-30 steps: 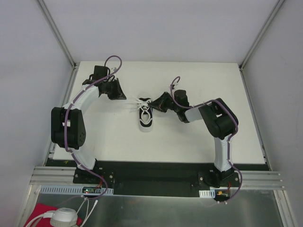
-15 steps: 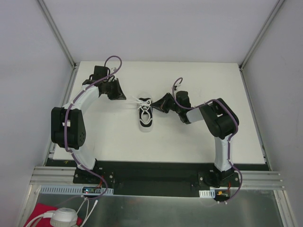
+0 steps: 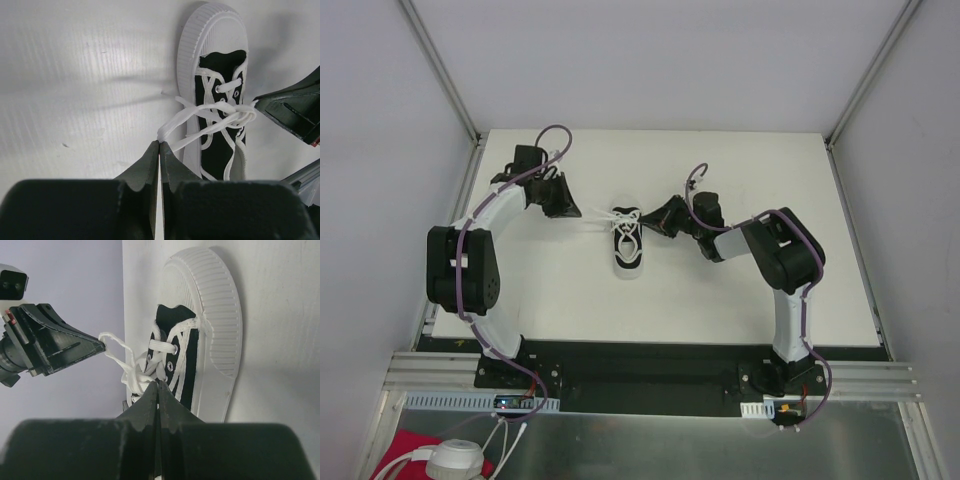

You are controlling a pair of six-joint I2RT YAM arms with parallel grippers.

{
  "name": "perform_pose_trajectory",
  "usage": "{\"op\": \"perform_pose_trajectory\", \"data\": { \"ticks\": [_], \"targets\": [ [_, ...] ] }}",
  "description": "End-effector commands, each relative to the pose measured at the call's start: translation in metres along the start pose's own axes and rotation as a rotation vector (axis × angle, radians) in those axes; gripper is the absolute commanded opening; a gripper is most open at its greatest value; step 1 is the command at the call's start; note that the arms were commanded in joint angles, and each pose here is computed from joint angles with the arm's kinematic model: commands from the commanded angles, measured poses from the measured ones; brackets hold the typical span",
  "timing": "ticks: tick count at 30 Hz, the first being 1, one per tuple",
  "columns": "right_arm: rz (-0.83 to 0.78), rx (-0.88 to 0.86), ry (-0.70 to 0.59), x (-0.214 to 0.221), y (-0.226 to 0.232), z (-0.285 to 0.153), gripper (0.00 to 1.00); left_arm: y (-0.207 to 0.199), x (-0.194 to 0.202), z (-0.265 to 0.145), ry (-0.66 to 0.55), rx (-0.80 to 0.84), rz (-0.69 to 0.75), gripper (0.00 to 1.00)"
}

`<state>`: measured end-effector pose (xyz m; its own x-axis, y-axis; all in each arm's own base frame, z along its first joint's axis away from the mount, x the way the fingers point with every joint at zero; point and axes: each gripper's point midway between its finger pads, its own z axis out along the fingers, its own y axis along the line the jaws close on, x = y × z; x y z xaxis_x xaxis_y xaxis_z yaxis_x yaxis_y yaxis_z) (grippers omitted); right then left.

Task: Tie the shoes
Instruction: Tie the shoelace on the shoe.

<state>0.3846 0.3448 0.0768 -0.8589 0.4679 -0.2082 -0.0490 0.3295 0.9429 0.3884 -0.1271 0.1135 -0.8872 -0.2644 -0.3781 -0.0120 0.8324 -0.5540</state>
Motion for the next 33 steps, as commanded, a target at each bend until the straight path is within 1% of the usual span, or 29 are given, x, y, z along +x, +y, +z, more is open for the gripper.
{"op": "perform_pose_trajectory", "data": {
  "ticks": [1, 11, 24, 33],
  "targets": [
    [-0.026, -0.071, -0.068, -0.018, 0.024, -0.007, 0.0, 0.009, 0.001, -0.007, -0.018, -0.03, 0.004, 0.0],
    [-0.02, -0.066, -0.087, -0.024, 0.019, -0.013, 0.0, 0.022, 0.008, -0.004, -0.009, -0.062, -0.02, 0.0],
    [-0.016, -0.062, -0.123, -0.04, 0.018, -0.02, 0.0, 0.033, -0.004, -0.021, -0.071, -0.086, -0.038, 0.0],
    [0.01, -0.103, -0.161, -0.056, 0.025, -0.027, 0.0, 0.033, -0.008, -0.029, -0.094, -0.086, -0.037, 0.0]
  ]
}}
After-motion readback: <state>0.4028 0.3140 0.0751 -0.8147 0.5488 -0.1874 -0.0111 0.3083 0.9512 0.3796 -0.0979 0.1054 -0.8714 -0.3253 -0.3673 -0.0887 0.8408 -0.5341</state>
